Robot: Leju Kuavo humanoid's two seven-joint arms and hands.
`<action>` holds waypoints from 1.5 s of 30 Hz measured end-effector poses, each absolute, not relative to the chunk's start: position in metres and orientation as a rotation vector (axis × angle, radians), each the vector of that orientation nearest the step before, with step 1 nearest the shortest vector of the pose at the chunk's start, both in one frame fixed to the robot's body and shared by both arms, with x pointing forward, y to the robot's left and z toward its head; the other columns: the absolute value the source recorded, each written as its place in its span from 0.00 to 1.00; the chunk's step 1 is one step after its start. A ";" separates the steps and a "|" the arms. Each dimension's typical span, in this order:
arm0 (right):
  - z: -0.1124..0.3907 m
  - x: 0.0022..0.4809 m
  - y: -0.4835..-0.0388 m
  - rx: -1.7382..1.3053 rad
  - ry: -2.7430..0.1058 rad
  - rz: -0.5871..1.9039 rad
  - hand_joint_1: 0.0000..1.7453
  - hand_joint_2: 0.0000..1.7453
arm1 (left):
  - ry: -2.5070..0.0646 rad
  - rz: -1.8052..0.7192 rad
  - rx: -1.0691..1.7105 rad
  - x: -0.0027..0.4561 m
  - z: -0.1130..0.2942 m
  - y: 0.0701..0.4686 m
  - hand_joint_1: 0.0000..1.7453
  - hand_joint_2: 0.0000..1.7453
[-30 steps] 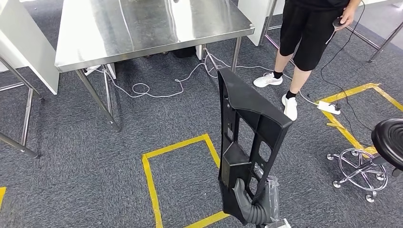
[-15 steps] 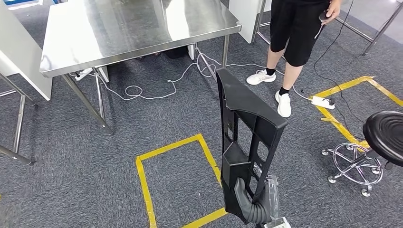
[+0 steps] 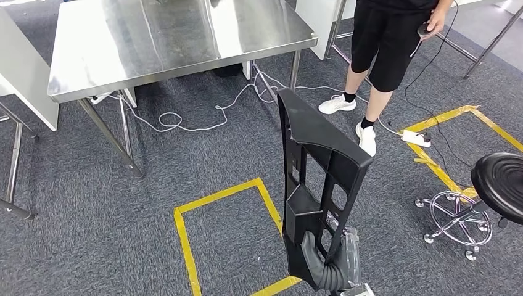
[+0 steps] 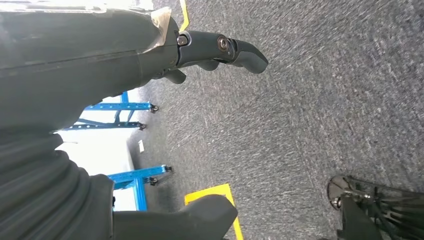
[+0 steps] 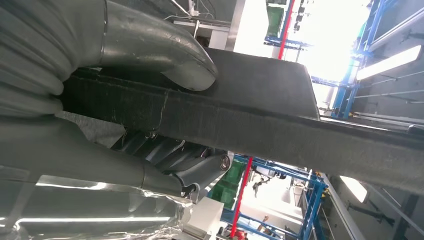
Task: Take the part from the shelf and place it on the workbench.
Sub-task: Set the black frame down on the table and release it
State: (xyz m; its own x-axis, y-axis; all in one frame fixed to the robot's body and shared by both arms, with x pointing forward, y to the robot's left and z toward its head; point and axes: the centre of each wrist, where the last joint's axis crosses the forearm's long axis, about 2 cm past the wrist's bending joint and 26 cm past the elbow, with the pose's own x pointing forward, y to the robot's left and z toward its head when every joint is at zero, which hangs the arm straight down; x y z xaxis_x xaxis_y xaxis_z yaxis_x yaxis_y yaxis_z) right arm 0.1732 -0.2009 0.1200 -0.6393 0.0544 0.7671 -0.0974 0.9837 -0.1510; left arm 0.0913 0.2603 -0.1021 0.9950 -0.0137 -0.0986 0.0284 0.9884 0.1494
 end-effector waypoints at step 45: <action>0.117 0.166 -0.198 0.042 -2.234 0.235 1.00 1.00 | 0.114 -0.018 0.165 0.079 -0.105 0.262 0.00 1.00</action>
